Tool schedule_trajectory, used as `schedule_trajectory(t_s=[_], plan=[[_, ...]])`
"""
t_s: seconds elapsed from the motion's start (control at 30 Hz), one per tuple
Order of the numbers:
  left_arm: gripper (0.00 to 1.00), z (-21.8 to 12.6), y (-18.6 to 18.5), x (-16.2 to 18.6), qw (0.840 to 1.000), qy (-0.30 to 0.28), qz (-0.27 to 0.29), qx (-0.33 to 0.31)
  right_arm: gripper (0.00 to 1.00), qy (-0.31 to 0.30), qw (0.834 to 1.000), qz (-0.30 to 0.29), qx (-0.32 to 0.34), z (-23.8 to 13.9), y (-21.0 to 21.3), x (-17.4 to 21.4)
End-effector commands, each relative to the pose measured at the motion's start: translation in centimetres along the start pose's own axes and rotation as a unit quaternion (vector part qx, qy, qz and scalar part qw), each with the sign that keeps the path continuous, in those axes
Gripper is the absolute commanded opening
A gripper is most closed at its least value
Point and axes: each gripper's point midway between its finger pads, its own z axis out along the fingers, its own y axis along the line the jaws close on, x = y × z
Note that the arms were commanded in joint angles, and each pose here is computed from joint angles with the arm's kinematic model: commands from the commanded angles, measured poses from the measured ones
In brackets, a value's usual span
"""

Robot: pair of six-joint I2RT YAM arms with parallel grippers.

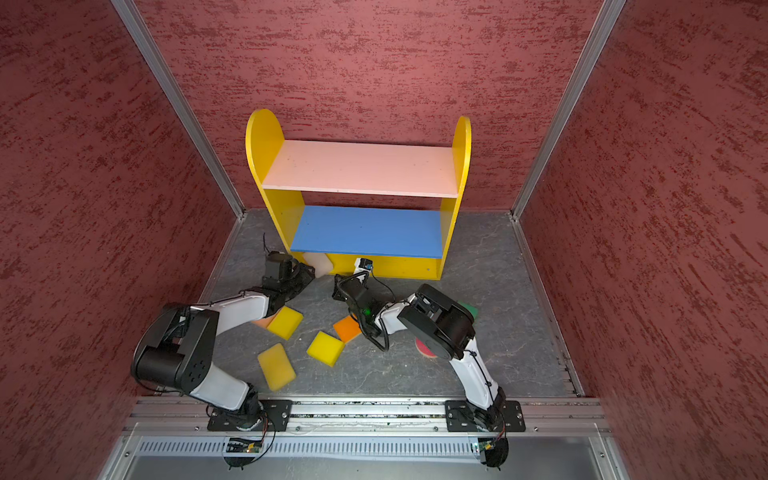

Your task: Place and organize the cleaning sponges onto the shelf

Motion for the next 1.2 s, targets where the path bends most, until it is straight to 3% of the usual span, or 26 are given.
schedule_trajectory(t_s=[0.0,0.1,0.47,0.8,0.97,1.17], plan=[[0.50,0.2,-0.1,0.5,1.000,0.002,0.004,0.003,0.28,-0.015,1.000,0.002,-0.004,-1.2,0.3,-1.4],[0.35,1.2,0.0,0.7,1.000,0.008,0.000,0.001,0.28,-0.016,1.000,0.003,-0.005,-1.8,0.1,-1.6],[0.37,3.2,-0.1,0.4,1.000,-0.003,-0.004,-0.003,0.29,-0.013,1.000,0.002,-0.004,-2.6,-0.7,-1.6],[0.30,1.4,-0.9,-0.3,1.000,-0.018,-0.002,0.010,0.29,0.000,1.000,0.011,-0.001,-2.1,-1.5,-0.6],[0.39,2.0,-1.3,-0.7,1.000,-0.025,0.002,0.017,0.29,0.007,1.000,0.011,-0.001,-1.9,-1.6,-0.2],[0.37,4.0,-1.0,-0.5,1.000,-0.015,0.003,0.004,0.30,0.002,1.000,0.013,0.006,-2.2,-2.2,-0.5]])
